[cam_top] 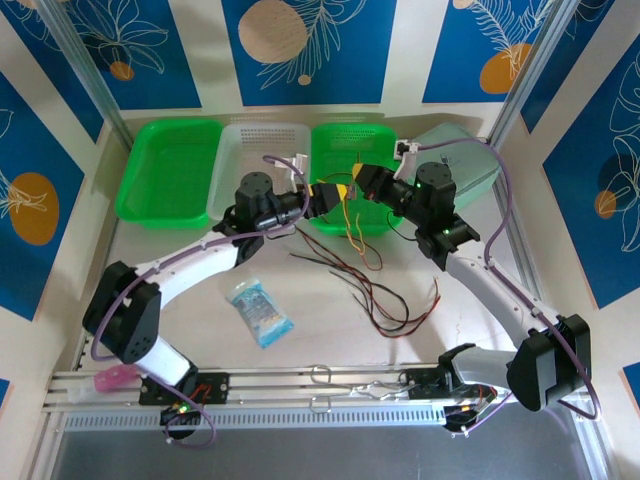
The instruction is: Untangle the cables
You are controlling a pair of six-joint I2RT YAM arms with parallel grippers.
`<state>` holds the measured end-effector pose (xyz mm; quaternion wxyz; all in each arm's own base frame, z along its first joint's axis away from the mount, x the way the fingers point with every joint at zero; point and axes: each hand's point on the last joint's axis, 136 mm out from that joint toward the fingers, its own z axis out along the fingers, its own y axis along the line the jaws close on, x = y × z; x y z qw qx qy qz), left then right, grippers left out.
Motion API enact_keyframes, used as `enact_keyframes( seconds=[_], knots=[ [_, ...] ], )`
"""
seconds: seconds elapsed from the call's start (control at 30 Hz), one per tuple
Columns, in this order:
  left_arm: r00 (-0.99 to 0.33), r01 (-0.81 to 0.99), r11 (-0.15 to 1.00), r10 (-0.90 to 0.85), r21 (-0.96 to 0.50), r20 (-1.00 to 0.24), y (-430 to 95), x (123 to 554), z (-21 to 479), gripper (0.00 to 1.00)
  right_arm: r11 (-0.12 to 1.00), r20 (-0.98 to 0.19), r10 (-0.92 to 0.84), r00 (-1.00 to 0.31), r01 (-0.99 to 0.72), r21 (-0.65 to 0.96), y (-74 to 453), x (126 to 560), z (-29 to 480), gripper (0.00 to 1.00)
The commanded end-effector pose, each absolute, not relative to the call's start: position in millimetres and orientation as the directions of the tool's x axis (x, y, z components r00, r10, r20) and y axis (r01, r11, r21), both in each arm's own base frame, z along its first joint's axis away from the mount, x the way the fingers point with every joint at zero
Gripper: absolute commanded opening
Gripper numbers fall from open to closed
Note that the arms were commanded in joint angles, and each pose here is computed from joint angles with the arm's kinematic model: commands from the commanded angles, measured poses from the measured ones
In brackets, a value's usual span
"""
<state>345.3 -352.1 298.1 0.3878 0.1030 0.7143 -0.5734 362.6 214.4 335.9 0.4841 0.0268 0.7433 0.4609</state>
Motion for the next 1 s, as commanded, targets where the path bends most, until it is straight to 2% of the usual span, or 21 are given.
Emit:
enact_keyframes(
  seconds=[0.0,0.03,0.13,0.17,0.2,0.37,0.53,0.7,0.97],
  knots=[
    [-0.644,0.616,0.271,-0.366,-0.74,-0.671,-357,355,325,0.64,0.557,-0.714,0.484,-0.506,-0.452,0.697,217,357,353,0.0],
    [-0.645,0.612,0.272,-0.371,-0.743,-0.668,-358,358,324,0.55,0.557,-0.715,0.484,-0.505,-0.452,0.697,217,357,353,0.0],
    [-0.638,0.617,0.264,-0.384,-0.741,-0.668,-361,363,326,0.14,0.563,-0.716,0.487,-0.5,-0.447,0.695,215,356,351,0.0],
    [-0.632,0.622,0.258,-0.393,-0.74,-0.668,-361,363,327,0.05,0.567,-0.718,0.487,-0.497,-0.446,0.693,214,356,350,0.0],
    [-0.625,0.627,0.253,-0.403,-0.737,-0.669,-360,363,330,0.0,0.57,-0.718,0.489,-0.495,-0.442,0.693,213,356,350,0.0],
    [-0.593,0.672,0.255,-0.378,-0.696,-0.711,-357,351,347,0.0,0.617,-0.724,0.506,-0.468,-0.39,0.683,198,360,344,0.0],
    [-0.54,0.721,0.341,-0.271,-0.604,-0.797,-346,329,367,0.0,0.658,-0.728,0.547,-0.414,-0.326,0.679,174,370,344,0.0],
    [-0.486,0.792,0.323,-0.179,-0.518,-0.855,-344,299,401,0.0,0.669,-0.724,0.556,-0.408,-0.298,0.681,169,379,339,0.0],
    [-0.371,0.83,0.356,-0.222,-0.429,-0.902,-319,281,457,0.0,0.701,-0.701,0.571,-0.427,-0.19,0.688,157,387,304,0.0]
  ],
)
